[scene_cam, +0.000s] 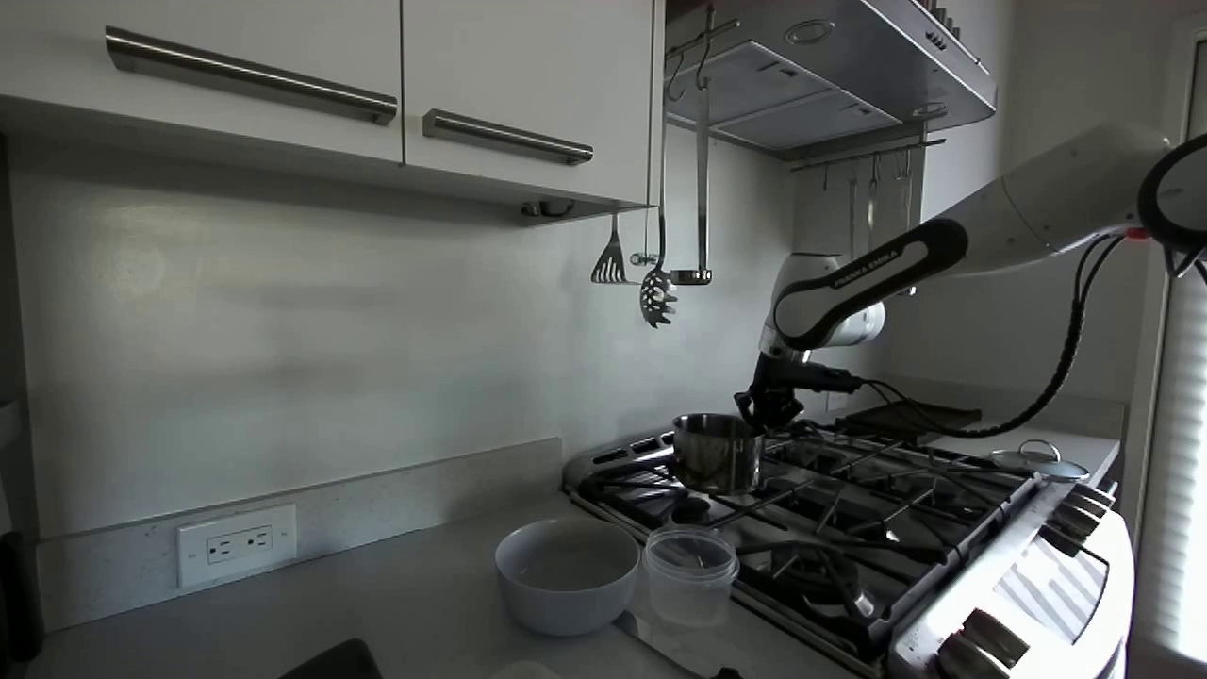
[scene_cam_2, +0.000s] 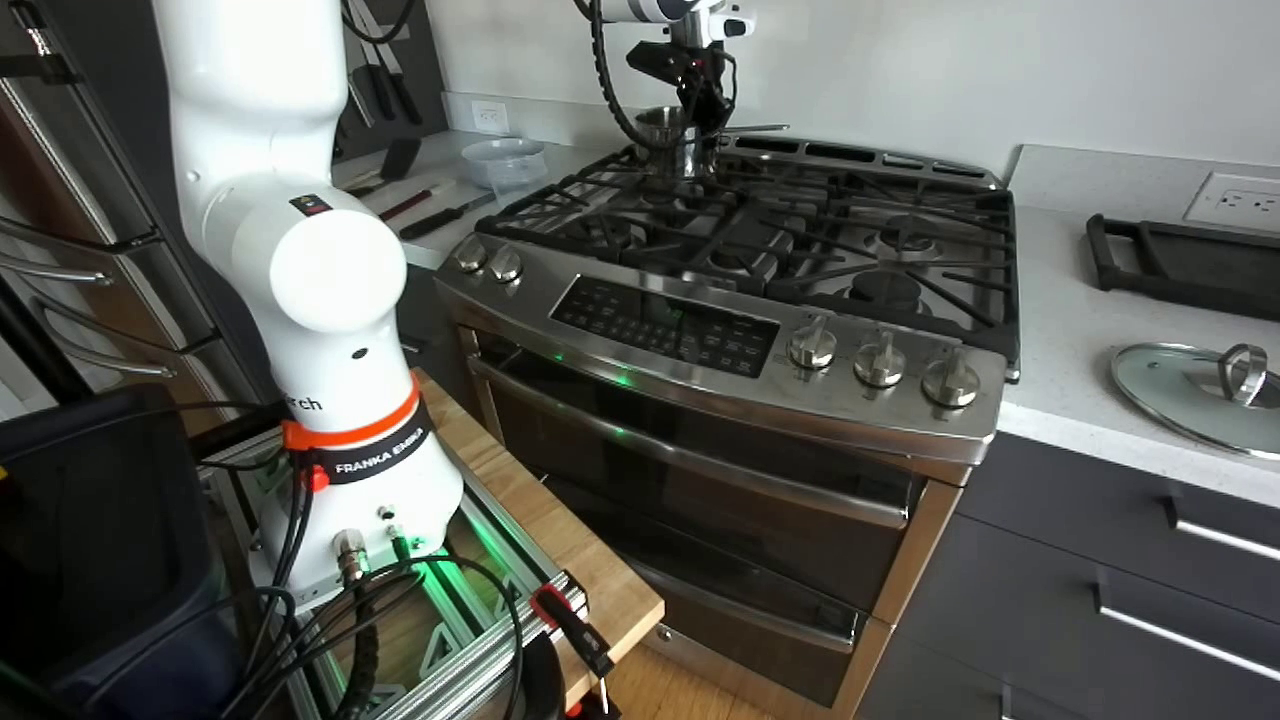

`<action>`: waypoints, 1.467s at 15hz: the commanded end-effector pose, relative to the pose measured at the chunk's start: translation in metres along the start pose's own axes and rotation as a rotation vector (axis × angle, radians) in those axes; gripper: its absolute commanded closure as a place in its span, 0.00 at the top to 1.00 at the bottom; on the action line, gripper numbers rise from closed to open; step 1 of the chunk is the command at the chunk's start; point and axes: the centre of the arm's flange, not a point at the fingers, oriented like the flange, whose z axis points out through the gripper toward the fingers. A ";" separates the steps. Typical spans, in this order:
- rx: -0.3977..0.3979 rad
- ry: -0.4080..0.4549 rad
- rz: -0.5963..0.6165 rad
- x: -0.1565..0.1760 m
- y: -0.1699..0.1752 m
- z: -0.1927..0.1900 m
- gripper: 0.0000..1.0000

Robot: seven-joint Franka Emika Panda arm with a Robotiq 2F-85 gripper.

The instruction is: Move the pot to the right

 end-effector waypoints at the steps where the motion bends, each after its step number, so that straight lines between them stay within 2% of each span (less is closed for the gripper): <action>1: -0.010 0.011 0.029 0.003 0.003 0.004 0.01; 5: -0.025 0.021 0.047 0.002 0.012 -0.003 0.02; 13: -0.112 0.070 0.095 0.007 0.049 -0.019 0.02; 22: -0.179 0.152 0.249 0.012 0.076 -0.018 0.02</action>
